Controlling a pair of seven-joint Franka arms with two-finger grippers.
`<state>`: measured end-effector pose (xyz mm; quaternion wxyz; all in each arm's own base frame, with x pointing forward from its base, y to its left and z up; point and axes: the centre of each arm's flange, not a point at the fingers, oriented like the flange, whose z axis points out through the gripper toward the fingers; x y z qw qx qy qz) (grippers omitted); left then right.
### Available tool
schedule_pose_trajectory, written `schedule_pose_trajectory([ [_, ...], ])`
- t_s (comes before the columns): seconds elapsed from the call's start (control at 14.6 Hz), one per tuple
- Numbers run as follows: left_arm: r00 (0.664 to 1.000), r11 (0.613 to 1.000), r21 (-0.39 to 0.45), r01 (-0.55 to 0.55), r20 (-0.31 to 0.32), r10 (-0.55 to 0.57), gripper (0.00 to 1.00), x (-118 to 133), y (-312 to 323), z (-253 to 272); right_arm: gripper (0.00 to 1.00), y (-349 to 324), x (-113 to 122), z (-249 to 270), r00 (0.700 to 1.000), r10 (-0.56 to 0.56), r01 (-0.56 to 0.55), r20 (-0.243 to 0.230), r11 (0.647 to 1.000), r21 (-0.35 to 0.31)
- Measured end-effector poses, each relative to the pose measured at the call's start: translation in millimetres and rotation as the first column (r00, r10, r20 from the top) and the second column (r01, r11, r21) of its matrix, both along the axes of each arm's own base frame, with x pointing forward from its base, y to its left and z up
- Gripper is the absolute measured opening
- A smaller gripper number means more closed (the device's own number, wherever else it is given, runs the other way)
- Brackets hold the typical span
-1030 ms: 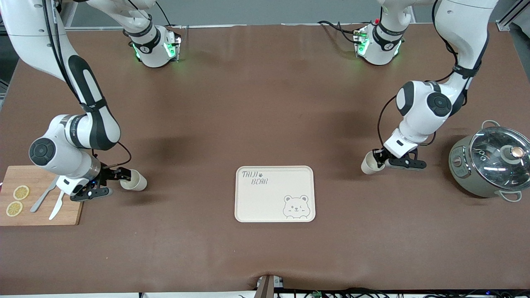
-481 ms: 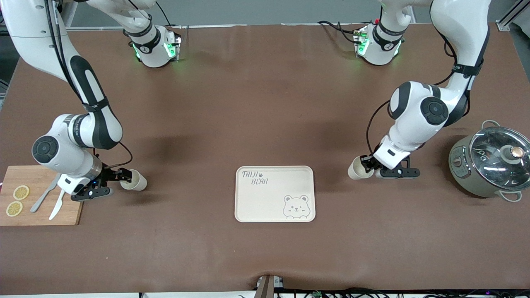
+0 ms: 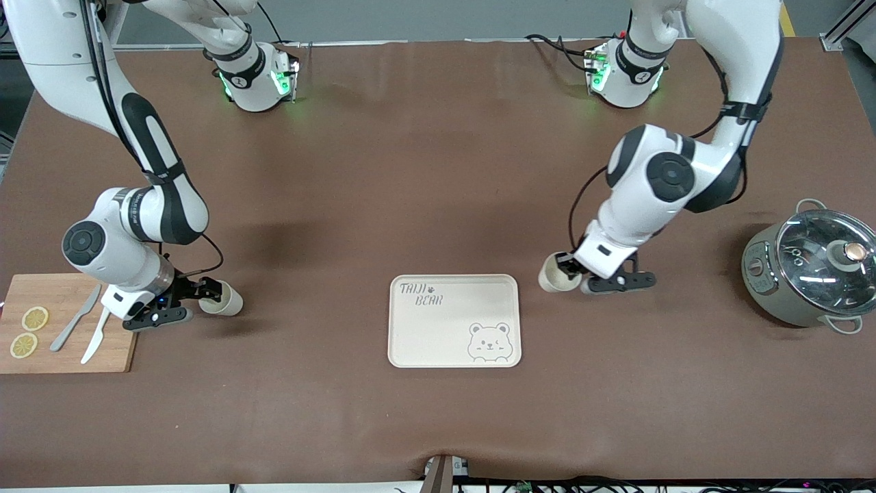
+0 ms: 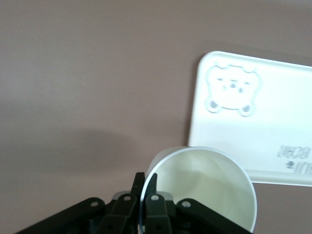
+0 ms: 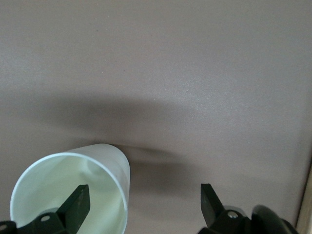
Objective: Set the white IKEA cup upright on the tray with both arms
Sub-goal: 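Carry the cup with the left gripper onto the tray and lower it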
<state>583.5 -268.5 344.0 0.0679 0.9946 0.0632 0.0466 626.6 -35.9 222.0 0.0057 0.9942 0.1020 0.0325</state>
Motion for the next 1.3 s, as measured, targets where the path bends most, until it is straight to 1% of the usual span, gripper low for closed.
schedule_pose_trajectory([
  [0.21, 1.000, 1.000, -0.016, -0.021, 0.001, 0.021, 0.04, 3, -31, -1, 1.00, 0, -2, -3, 1.000, 0.000, 0.000, 0.011, 1.000, -0.001],
  [0.41, 1.000, 1.000, -0.026, -0.014, -0.002, 0.014, 0.04, 7, -49, -7, 1.00, 1, -4, -5, 1.000, 0.001, -0.001, 0.011, 1.000, -0.001],
  [0.69, 0.999, 0.999, -0.030, -0.029, -0.023, 0.028, 0.04, -1, -82, -21, 1.00, 1, -4, -6, 1.000, 0.001, -0.001, 0.011, 1.000, -0.001],
  [0.76, 0.999, 0.999, -0.019, -0.032, -0.024, 0.032, 0.04, -3, -91, -27, 0.95, 1, -4, -6, 1.000, 0.001, -0.001, 0.011, 1.000, -0.001],
  [0.82, 0.999, 0.999, -0.004, -0.042, -0.022, 0.042, 0.04, -5, -98, -34, 0.80, 1, -5, -6, 1.000, 0.001, -0.001, 0.011, 1.000, -0.001],
  [0.89, 0.998, 0.998, 0.008, -0.055, -0.019, 0.055, 0.04, -6, -105, -40, 0.69, 1, -5, -6, 1.000, 0.001, -0.001, 0.010, 1.000, -0.001],
  [0.96, 0.998, 0.998, 0.018, -0.068, -0.015, 0.068, 0.04, -5, -113, -46, 0.65, 1, -5, -6, 1.000, 0.001, -0.001, 0.010, 1.000, -0.001],
  [1.03, 0.997, 0.997, 0.023, -0.077, -0.012, 0.077, 0.04, -4, -120, -52, 0.63, 1, -5, -6, 1.000, 0.001, -0.001, 0.010, 1.000, -0.001],
  [1.1, 0.996, 0.996, 0.025, -0.083, -0.011, 0.083, 0.04, -2, -127, -59, 0.53, 1, -5, -6, 1.000, 0.001, -0.001, 0.010, 1.000, -0.001],
  [1.17, 0.996, 0.996, 0.024, -0.086, -0.013, 0.086, 0.04, 0, -131, -64, 0.46, 1, -5, -6, 1.000, 0.001, -0.001, 0.010, 1.000, -0.001],
  [1.24, 0.996, 0.996, 0.021, -0.086, -0.015, 0.086, 0.04, 3, -135, -70, 0.46, 1, -5, -6, 1.000, 0.001, -0.001, 0.010, 1.000, -0.001],
  [1.3, 0.996, 0.996, 0.018, -0.085, -0.016, 0.085, 0.04, 5, -138, -74, 0.40, 1, -5, -6, 1.000, 0.001, -0.001, 0.010, 1.000, -0.001],
])
